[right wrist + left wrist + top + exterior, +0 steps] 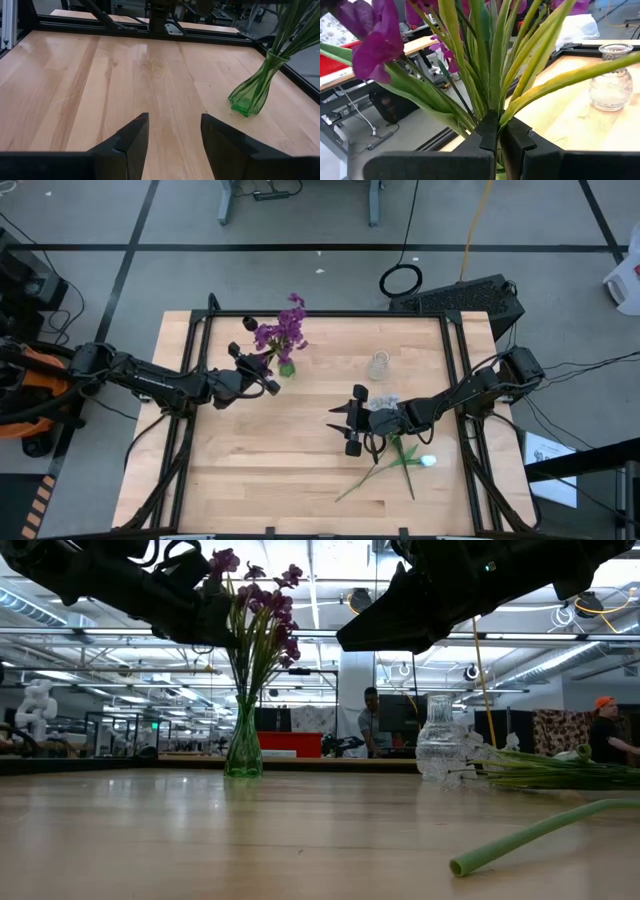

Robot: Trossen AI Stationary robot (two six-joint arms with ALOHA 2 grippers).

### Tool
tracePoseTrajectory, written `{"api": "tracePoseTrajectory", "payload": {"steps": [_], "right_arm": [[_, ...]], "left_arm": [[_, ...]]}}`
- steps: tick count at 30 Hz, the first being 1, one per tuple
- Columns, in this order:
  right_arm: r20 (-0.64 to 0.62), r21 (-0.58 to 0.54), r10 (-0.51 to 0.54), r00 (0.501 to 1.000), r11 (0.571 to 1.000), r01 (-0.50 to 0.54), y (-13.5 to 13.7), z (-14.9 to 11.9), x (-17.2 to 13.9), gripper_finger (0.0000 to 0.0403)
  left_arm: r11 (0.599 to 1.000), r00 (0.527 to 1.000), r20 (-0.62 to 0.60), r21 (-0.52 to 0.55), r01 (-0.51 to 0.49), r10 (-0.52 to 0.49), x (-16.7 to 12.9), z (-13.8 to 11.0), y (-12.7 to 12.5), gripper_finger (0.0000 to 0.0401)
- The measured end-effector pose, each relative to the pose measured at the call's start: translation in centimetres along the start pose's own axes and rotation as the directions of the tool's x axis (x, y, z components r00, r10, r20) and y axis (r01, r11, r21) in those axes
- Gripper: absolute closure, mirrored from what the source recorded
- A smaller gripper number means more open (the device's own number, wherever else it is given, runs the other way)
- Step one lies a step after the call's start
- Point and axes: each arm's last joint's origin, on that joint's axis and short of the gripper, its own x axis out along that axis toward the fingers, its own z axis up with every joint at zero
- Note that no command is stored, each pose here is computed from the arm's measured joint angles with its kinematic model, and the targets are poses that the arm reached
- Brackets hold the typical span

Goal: Sort flowers into vase by color
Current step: Put the purple flowers into the green vase, then put the top white flower into the transparent vase

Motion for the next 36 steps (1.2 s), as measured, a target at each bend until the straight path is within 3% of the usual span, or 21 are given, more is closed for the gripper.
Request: {"api": "tracePoseTrajectory", "payload": {"steps": [8,19,24,31,36], "right_arm": [[-0.001,0.000,0.000,1.000,1.000,0.000,0.0,0.0,0.0,0.0232],[-0.013,-0.006,-0.001,1.000,1.000,0.001,0.0,-0.1,0.0,0.0232],[-0.030,-0.015,-0.003,1.000,1.000,0.003,0.0,-0.3,0.0,0.0232],[-0.045,-0.023,-0.007,0.999,1.000,0.006,-0.1,-0.5,0.0,0.0232],[-0.047,-0.021,-0.008,0.999,1.000,0.007,-0.1,-0.5,0.0,0.0232]], "left_arm": [[0.999,0.999,-0.043,-0.030,-0.029,0.028,0.0,-0.6,0.1,0.0374],[0.998,0.997,-0.078,-0.054,-0.025,0.021,-0.4,-1.2,-0.2,0.0238],[0.997,0.991,-0.133,-0.079,0.007,-0.017,-1.3,-2.1,-0.7,0.0196],[0.987,0.980,-0.185,-0.152,0.048,-0.076,-2.7,-3.1,-1.5,0.0180],[0.963,0.958,-0.207,-0.226,0.148,-0.196,-3.6,-3.2,-2.2,0.0179]]}}
